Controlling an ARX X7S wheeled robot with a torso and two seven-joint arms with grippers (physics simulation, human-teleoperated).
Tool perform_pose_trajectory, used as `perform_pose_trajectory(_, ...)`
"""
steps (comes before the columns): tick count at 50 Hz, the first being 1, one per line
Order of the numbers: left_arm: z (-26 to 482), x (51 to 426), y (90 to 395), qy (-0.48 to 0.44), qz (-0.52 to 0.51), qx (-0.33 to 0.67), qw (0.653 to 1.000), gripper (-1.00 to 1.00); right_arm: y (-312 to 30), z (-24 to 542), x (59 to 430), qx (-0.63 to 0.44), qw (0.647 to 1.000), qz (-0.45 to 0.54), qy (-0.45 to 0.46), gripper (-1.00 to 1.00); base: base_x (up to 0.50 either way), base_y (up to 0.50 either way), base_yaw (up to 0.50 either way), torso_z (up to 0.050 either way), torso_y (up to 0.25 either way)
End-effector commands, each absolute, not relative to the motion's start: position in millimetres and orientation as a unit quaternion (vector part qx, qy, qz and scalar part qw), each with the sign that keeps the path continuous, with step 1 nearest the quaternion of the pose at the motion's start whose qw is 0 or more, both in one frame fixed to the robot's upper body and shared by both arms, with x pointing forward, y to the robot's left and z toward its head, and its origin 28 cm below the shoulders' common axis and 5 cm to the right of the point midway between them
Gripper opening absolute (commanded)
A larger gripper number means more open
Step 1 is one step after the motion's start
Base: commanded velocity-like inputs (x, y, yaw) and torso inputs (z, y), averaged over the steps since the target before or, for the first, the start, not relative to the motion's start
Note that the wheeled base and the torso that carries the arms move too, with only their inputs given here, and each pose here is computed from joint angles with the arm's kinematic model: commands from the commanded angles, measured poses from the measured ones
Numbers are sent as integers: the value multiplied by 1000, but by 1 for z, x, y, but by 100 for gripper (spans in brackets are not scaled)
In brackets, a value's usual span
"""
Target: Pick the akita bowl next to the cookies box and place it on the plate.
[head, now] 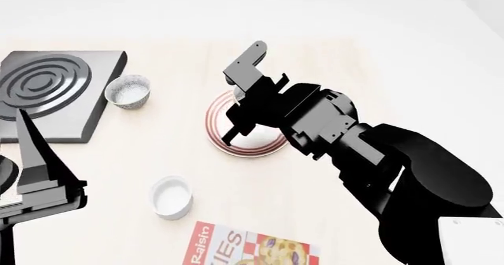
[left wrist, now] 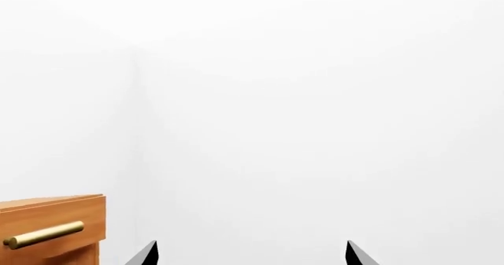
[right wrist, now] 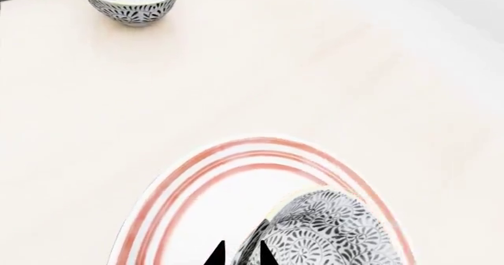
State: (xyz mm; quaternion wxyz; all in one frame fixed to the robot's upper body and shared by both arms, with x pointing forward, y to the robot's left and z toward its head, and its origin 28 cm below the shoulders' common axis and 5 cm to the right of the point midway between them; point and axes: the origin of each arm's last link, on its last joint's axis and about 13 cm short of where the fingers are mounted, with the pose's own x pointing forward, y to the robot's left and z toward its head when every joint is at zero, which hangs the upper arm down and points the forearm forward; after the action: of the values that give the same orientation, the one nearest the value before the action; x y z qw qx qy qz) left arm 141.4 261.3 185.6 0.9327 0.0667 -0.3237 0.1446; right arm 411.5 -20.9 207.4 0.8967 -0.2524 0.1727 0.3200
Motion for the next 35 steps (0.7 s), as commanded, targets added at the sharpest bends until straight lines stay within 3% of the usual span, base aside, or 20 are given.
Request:
perform_pose_trajectory(1,186,141,261,-327,144,69,932,100,-20,210,412,-256,896,322,167,-100,0,0,0,0,-250)
perform_pose_trajectory(26,186,141,260,-328,146,70,931,100,-20,206,411,-252,895,327,170,-100,0,0,0,0,-19)
perform_pose_trajectory(35,186,141,261,-328,151,69,930,100,-20,205,411,-253,895,326,171,-100,2,0,1,0,-175)
